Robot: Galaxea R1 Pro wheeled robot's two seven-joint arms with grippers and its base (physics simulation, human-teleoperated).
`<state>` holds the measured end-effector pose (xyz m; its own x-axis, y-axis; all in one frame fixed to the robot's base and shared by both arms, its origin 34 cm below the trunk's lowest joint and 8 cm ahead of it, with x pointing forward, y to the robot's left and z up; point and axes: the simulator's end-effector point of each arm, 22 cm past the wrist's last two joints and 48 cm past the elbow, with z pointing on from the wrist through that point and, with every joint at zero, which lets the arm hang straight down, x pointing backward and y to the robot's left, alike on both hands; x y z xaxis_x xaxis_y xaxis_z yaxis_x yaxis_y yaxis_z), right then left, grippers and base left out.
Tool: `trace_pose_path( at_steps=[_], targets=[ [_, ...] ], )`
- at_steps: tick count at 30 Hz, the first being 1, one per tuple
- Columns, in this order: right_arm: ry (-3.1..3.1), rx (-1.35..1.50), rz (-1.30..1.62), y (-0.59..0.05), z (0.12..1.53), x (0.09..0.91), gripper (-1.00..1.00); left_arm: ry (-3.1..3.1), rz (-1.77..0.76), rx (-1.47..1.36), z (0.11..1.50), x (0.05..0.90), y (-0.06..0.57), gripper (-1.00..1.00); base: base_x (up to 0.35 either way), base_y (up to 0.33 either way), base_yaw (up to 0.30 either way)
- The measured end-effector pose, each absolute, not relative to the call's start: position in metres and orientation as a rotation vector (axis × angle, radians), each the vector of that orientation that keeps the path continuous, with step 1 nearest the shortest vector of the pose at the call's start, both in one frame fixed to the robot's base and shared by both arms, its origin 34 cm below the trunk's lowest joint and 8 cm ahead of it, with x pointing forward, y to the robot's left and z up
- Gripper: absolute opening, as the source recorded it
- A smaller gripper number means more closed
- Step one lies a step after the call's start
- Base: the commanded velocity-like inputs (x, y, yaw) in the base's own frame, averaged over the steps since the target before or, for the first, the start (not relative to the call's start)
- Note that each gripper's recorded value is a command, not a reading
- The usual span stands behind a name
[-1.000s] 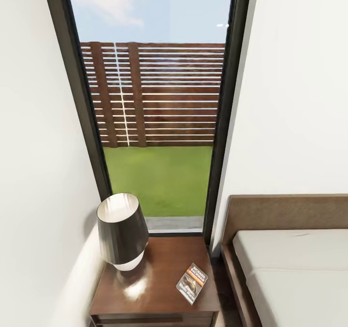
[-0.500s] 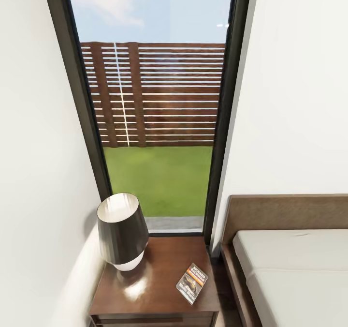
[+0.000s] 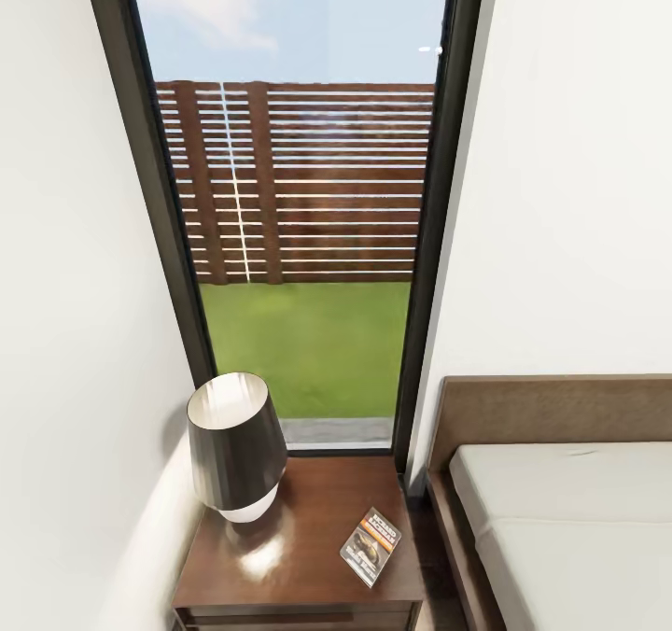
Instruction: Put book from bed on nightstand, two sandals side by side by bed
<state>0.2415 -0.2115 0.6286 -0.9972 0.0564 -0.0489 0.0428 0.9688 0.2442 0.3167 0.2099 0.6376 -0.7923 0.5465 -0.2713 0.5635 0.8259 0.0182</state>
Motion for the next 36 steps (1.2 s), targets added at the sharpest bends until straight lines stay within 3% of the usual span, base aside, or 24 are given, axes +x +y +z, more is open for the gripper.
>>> trace_pose_path(
  at_steps=[36],
  targets=[
    [3.062,0.077,0.378,-0.2117,0.6285,0.2414,1.0,2.743,-0.092,0.85,0.6376,0.3168,0.2099,1.0,0.0,0.0,0.0]
  ],
)
